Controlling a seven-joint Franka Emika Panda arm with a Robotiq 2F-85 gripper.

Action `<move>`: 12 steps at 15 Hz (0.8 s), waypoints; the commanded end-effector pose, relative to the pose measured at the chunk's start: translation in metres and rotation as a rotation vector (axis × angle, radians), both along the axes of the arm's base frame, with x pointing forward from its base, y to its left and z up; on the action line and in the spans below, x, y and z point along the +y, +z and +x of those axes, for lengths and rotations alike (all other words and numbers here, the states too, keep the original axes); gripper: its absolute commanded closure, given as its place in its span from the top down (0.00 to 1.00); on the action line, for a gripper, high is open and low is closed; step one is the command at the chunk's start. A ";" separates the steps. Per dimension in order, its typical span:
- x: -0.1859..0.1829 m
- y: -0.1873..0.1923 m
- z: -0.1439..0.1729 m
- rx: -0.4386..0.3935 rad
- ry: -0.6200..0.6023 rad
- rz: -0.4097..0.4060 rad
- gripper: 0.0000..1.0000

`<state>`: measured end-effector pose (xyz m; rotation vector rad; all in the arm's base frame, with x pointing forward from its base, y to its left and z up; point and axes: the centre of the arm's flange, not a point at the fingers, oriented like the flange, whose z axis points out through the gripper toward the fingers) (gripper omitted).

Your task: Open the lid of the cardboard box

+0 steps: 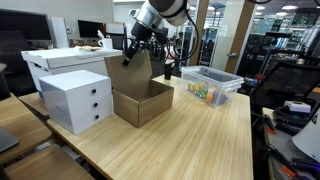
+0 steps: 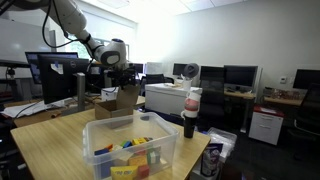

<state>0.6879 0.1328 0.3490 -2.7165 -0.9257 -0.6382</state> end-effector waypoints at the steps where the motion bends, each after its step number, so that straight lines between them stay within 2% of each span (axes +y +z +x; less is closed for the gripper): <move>1: -0.006 -0.002 0.032 0.036 0.003 -0.003 0.02; 12: -0.015 -0.034 0.076 0.178 -0.028 -0.035 0.02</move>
